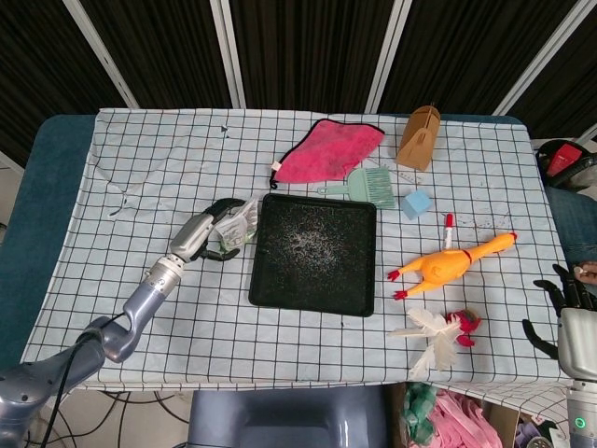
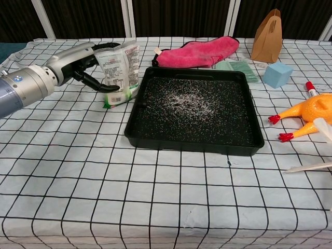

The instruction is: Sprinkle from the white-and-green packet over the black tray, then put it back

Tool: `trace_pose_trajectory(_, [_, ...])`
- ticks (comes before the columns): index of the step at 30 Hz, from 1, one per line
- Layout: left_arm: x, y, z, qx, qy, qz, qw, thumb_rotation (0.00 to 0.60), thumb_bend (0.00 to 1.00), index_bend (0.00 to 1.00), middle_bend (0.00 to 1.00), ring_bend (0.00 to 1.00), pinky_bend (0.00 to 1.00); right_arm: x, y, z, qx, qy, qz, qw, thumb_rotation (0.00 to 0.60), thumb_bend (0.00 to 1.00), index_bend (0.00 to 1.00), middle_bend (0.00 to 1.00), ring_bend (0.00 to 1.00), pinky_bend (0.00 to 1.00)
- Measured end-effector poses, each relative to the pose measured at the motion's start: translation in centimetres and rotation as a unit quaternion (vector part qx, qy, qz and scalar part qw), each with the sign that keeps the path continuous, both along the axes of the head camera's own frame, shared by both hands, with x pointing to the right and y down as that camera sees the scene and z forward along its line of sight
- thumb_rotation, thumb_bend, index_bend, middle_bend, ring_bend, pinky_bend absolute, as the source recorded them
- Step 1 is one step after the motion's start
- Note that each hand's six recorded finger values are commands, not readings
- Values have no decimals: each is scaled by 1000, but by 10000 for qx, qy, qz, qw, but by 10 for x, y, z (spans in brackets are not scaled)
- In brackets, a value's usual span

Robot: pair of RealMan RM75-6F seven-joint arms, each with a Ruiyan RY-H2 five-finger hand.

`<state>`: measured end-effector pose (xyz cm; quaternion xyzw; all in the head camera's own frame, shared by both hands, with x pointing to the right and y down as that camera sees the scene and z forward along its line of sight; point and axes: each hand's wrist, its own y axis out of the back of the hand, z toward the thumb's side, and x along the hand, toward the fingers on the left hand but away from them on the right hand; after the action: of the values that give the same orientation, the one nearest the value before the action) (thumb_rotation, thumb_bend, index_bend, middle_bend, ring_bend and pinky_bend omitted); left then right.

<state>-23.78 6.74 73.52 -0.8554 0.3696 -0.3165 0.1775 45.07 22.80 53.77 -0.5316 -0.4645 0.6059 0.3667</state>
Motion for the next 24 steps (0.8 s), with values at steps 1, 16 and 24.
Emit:
trace_pose_trajectory(1, [0, 1, -3, 11, -6, 39, 10000, 600, 258, 115, 104, 29, 109, 0, 0, 0, 2, -1, 1, 10000, 600, 214, 284, 83, 142, 254])
trace_pose_trajectory(16, [-16, 8, -60, 737, -484, 313, 9956, 600, 254, 112, 86, 4, 80, 0, 1, -1, -2, 13, -2, 10000, 600, 216, 287, 83, 142, 253])
trace_pose_trajectory(24, [-46, 19, -104, 1441, -1515, 515, 9765, 600, 258, 125, 100, 4, 76, 1, 1, -1, -18, 17, -9, 10000, 600, 216, 287, 83, 142, 253])
